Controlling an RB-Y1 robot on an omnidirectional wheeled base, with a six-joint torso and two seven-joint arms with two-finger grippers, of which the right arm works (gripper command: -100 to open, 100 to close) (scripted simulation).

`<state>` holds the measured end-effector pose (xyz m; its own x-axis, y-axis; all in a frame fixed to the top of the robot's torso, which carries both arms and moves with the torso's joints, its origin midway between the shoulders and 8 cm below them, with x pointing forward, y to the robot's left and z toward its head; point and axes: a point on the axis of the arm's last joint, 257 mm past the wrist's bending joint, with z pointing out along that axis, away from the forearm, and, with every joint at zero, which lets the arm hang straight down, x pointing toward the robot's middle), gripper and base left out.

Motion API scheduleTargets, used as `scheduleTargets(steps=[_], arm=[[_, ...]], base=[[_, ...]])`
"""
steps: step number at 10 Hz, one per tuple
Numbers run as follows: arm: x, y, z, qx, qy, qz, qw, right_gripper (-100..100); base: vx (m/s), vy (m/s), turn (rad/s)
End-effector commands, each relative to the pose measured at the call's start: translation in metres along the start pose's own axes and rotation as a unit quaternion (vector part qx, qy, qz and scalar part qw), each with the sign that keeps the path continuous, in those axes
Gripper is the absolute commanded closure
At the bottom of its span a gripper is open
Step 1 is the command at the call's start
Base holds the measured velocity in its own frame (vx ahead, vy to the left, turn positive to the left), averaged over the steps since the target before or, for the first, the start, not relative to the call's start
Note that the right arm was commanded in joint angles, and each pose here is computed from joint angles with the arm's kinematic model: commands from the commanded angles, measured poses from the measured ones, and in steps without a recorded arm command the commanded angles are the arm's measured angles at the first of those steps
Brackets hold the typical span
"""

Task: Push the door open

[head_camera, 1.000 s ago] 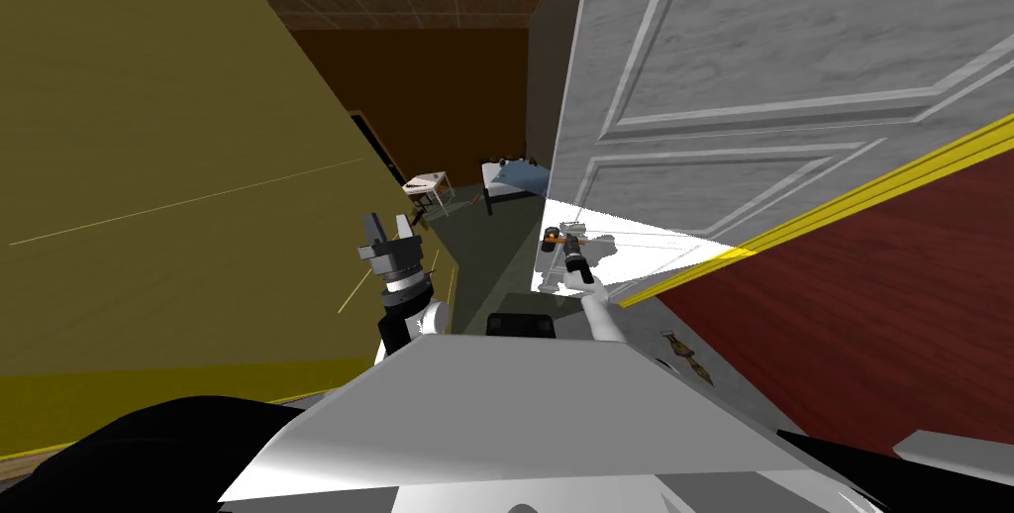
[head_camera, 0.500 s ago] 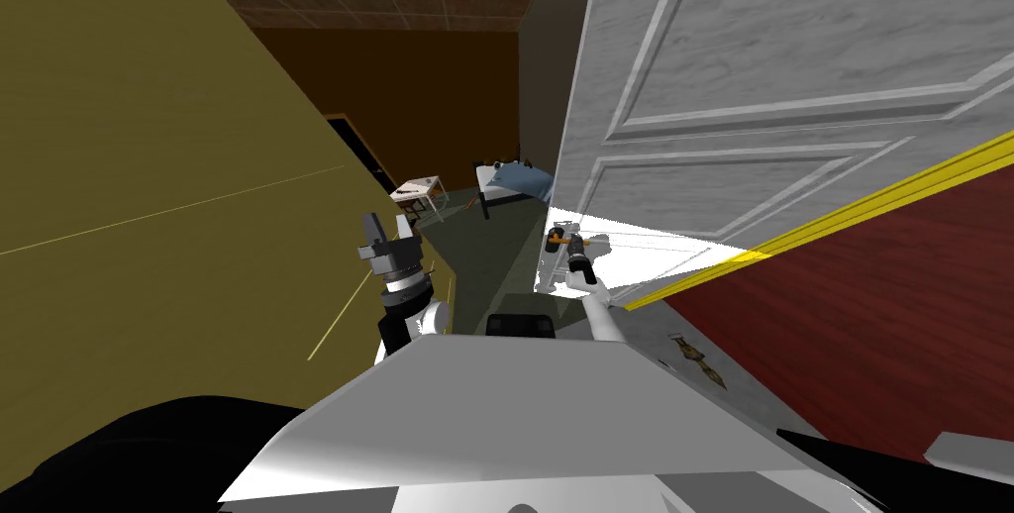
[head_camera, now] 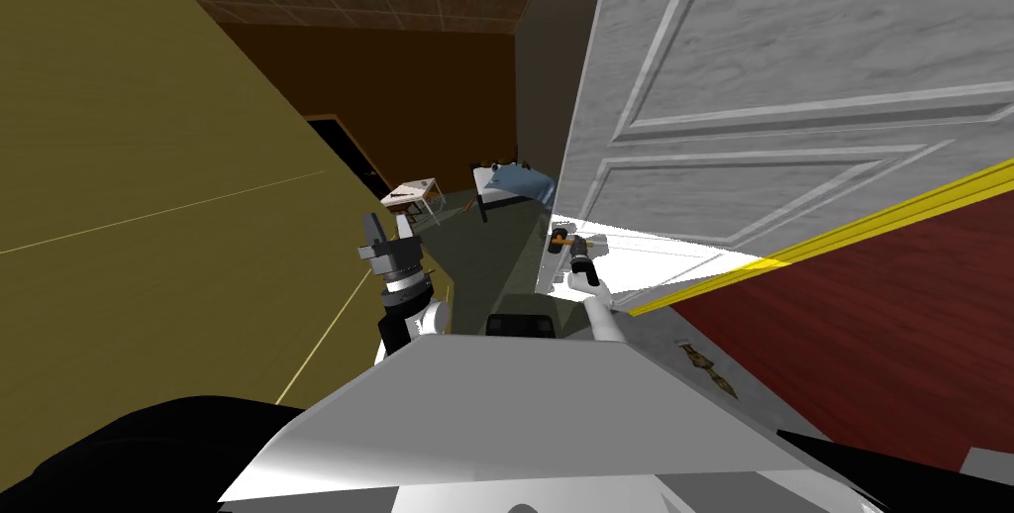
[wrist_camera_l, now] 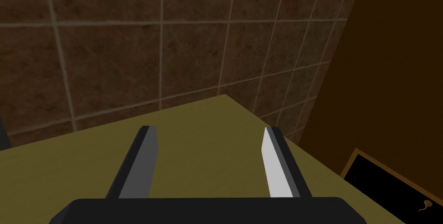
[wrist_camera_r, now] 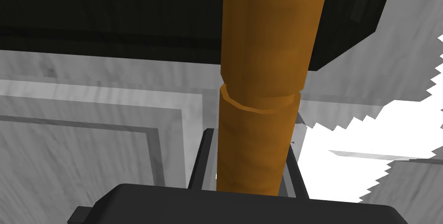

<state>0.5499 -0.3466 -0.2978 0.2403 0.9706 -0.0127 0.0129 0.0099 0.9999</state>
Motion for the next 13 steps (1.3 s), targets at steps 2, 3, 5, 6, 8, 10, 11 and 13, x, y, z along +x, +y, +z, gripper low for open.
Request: scheduleTargets(steps=[2, 3, 5, 6, 8, 10, 11, 13], arm=[[-0.012, 0.007, 0.003, -0.007, -0.01, -0.004, 0.9999, 100], [-0.019, 0.007, 0.0031, -0.008, -0.016, -0.005, 0.9998, 100], [-0.035, 0.009, 0.0029, -0.009, -0.029, -0.007, 0.9995, 100], [-0.043, 0.009, 0.0026, -0.009, -0.036, -0.008, 0.9993, 100], [-0.06, 0.01, 0.0013, -0.01, -0.051, -0.01, 0.9986, 100], [-0.078, 0.011, -0.0007, -0.01, -0.067, -0.01, 0.9977, 100], [-0.086, 0.011, -0.002, -0.011, -0.075, -0.01, 0.9971, 100], [-0.103, 0.011, -0.0052, -0.011, -0.091, -0.009, 0.9957, 100]], base=[[0.174, 0.019, -0.027], [0.2, 0.043, -0.049], [0.212, 0.044, -0.051], [0.199, 0.033, -0.046], [0.201, 0.067, -0.055], [0.194, 0.067, -0.082], [0.21, 0.063, -0.082], [0.184, 0.046, -0.056]])
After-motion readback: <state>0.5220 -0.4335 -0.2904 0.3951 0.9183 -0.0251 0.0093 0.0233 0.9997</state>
